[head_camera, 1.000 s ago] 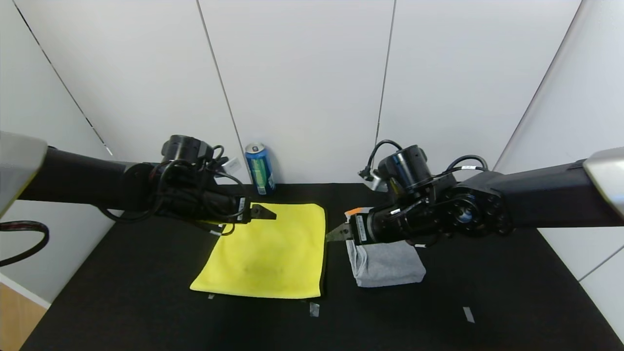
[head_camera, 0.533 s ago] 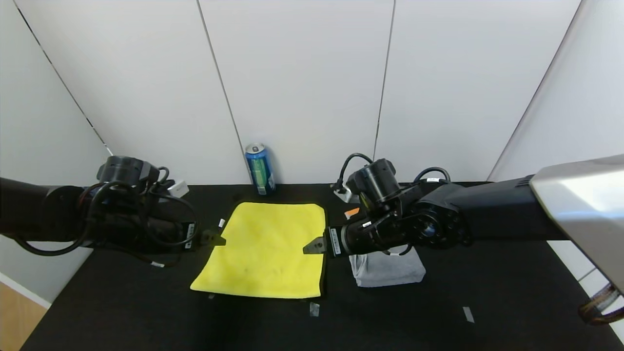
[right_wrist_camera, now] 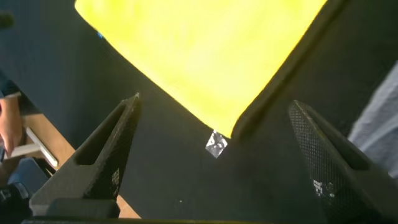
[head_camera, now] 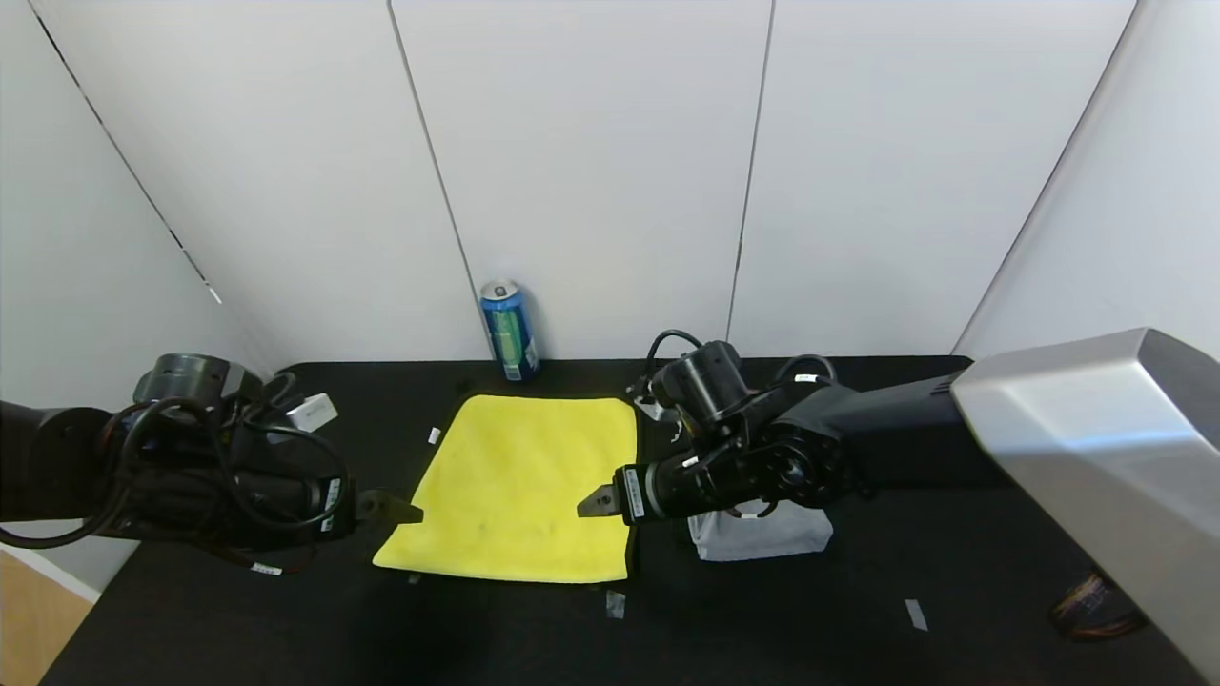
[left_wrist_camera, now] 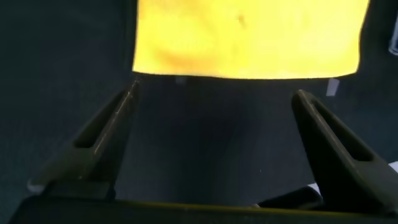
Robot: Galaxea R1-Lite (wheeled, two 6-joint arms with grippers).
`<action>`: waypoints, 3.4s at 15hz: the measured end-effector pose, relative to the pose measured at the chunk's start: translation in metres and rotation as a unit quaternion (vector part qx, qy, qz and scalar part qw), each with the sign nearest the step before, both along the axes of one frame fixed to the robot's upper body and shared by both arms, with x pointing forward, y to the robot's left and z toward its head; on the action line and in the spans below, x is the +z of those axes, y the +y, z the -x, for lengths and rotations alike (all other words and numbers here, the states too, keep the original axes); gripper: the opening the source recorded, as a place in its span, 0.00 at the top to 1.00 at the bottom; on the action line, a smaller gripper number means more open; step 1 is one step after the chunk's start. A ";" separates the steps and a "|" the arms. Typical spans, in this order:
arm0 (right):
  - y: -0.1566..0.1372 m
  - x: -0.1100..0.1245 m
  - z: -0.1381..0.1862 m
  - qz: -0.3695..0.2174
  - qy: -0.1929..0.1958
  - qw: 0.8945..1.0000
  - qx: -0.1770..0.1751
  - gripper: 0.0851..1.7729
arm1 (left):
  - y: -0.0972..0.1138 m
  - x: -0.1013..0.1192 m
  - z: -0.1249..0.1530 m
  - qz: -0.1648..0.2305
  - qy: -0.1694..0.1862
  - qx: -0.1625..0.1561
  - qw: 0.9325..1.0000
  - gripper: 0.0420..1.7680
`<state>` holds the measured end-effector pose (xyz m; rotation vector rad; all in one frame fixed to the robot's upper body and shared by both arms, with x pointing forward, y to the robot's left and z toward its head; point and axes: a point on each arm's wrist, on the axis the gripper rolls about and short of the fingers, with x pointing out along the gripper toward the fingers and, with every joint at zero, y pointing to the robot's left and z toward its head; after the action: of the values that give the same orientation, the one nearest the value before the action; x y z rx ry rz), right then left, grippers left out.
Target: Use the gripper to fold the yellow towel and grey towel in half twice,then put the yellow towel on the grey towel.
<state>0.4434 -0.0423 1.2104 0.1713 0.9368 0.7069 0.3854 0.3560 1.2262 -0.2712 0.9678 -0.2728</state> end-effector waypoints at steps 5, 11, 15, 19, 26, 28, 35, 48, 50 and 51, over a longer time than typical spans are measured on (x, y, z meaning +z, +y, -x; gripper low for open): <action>0.008 -0.017 0.002 0.010 0.016 1.000 0.004 0.04 | 0.021 -0.019 -0.009 -0.004 0.017 0.009 1.000 0.03; 0.009 -0.024 0.002 0.012 0.028 1.000 -0.001 0.04 | 0.024 -0.045 -0.021 -0.012 0.032 -0.012 0.999 0.03; 0.012 -0.025 0.004 0.008 0.035 0.999 -0.005 0.04 | 0.023 -0.060 -0.029 -0.005 0.031 -0.027 0.999 0.03; 0.012 -0.026 0.004 0.007 0.040 0.999 -0.011 0.04 | 0.020 -0.070 -0.032 -0.007 0.039 -0.043 0.998 0.03; 0.010 -0.028 0.004 0.010 0.042 0.999 -0.014 0.04 | 0.017 -0.071 -0.038 -0.003 0.034 -0.053 0.998 0.03; 0.009 -0.029 0.004 0.011 0.044 0.999 -0.014 0.04 | 0.014 -0.069 -0.041 -0.001 0.028 -0.058 0.998 0.03; 0.010 -0.032 0.004 0.015 0.045 0.999 -0.014 0.04 | 0.012 -0.063 -0.042 -0.001 0.019 -0.060 0.998 0.03; 0.011 -0.037 0.004 0.018 0.048 0.999 -0.014 0.04 | 0.013 -0.064 -0.045 -0.002 0.015 -0.061 0.998 0.98; 0.011 -0.037 0.004 0.019 0.049 0.999 -0.014 0.04 | 0.013 -0.063 -0.045 -0.002 0.015 -0.060 0.998 0.96; 0.011 -0.037 0.004 0.019 0.049 0.999 -0.014 0.04 | 0.013 -0.064 -0.045 -0.002 0.015 -0.060 0.998 0.96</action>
<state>0.4395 -0.0311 1.1731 0.1861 1.0381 0.6596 0.4305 0.3694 1.1626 -0.2138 1.0162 -0.3777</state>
